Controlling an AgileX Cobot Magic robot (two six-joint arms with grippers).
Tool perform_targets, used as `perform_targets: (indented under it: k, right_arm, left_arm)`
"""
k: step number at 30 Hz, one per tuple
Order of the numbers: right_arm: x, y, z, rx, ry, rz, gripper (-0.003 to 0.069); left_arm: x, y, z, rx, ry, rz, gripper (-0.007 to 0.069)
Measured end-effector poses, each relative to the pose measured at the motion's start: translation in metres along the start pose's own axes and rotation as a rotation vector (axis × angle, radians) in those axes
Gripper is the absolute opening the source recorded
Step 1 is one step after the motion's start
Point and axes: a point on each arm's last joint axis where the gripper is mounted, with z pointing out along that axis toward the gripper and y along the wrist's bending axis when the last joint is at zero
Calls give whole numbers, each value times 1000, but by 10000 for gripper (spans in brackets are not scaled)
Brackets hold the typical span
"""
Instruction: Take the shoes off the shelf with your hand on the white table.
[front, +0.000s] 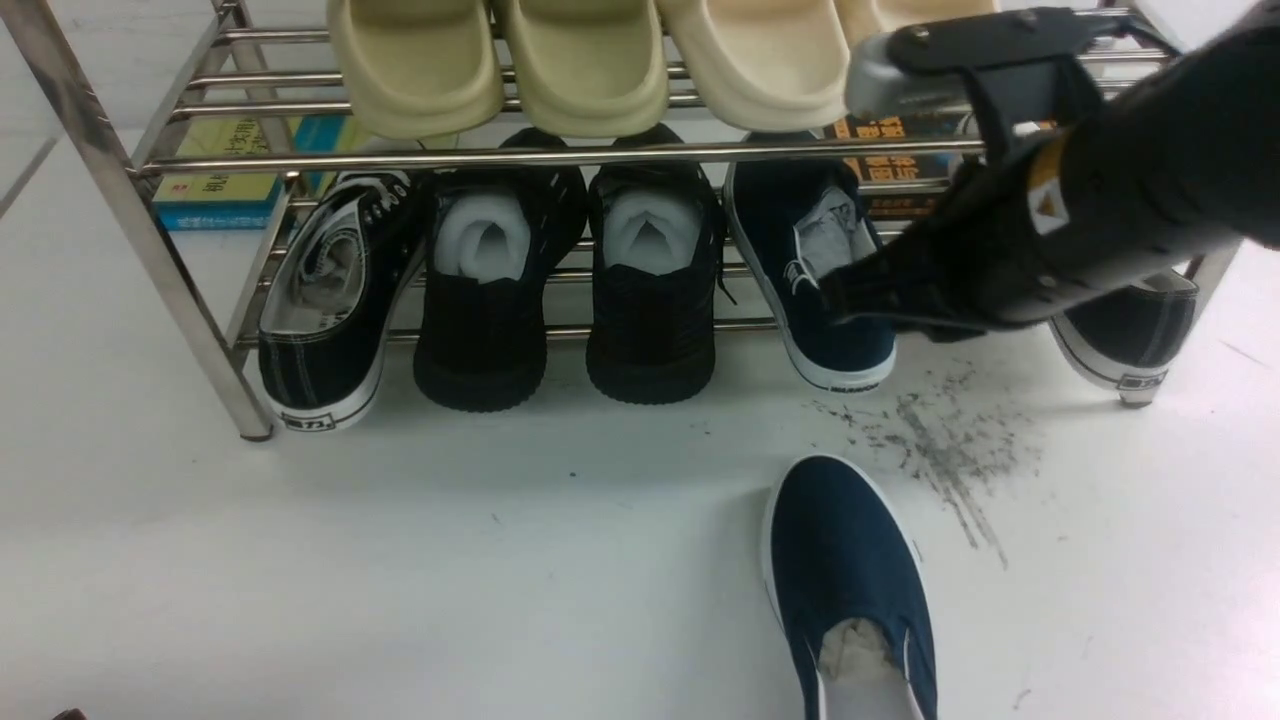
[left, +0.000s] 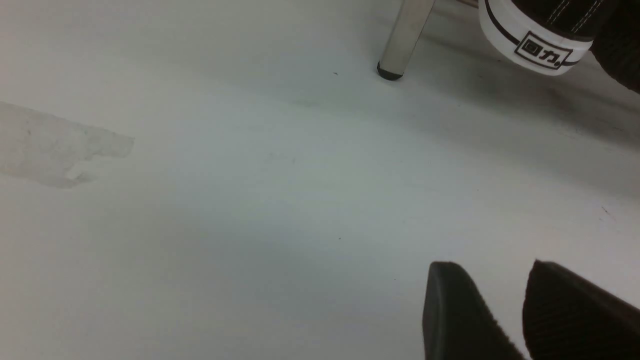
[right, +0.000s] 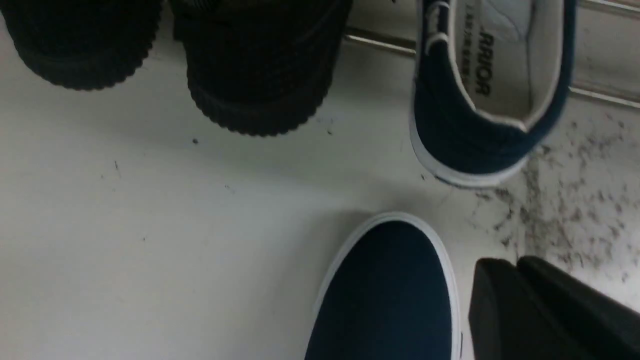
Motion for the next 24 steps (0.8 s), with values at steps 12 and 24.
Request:
perform_targets:
  k: [12,24]
  right_arm:
    - [-29,12,80,62,-12,-125,442]
    - [-37,-13,115,120,48,-38,437]
  left_arm:
    - [0,0,0,0,0,0,242]
    - [0,0,0,0,0,0,242]
